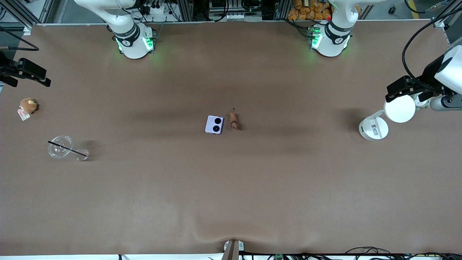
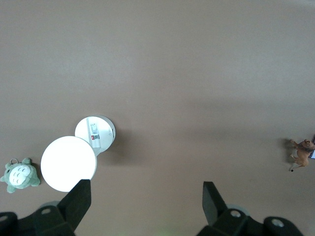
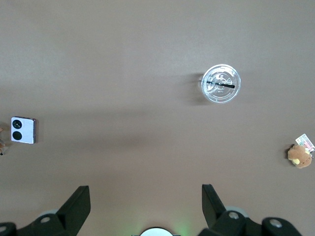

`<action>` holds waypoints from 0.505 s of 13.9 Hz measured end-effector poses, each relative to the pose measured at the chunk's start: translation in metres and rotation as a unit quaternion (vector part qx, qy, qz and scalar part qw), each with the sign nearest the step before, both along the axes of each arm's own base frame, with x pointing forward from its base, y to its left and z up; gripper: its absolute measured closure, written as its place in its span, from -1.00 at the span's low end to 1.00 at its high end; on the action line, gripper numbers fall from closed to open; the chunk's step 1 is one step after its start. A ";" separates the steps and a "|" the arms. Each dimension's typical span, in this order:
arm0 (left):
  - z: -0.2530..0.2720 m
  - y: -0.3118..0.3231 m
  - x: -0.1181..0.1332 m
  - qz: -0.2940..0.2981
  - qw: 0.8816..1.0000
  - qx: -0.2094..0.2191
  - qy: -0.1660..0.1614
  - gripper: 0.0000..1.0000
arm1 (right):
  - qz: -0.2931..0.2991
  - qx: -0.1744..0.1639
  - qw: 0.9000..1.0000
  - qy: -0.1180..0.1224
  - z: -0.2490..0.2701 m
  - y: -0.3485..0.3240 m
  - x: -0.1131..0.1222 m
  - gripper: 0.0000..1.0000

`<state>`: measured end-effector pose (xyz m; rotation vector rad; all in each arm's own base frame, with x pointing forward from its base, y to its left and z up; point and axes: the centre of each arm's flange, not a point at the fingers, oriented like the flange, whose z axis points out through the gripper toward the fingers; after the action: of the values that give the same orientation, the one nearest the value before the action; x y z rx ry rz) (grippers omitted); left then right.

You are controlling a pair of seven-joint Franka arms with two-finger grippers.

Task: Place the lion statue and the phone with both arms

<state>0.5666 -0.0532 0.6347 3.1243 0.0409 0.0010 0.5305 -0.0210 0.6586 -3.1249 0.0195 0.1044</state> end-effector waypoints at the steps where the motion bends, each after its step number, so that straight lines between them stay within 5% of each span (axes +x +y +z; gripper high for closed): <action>1: 0.000 0.000 0.000 0.000 1.000 0.000 0.000 -1.00 | 0.000 0.000 1.000 0.000 0.000 0.000 0.000 -1.00; 7: -0.004 -0.003 0.000 -0.004 1.000 0.000 0.004 -1.00 | -0.001 -0.001 1.000 -0.008 0.003 -0.001 0.001 -1.00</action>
<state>0.5670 -0.0567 0.6310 3.1250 0.0297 -0.0120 0.5317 -0.0220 0.6618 -3.1270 0.0220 0.0786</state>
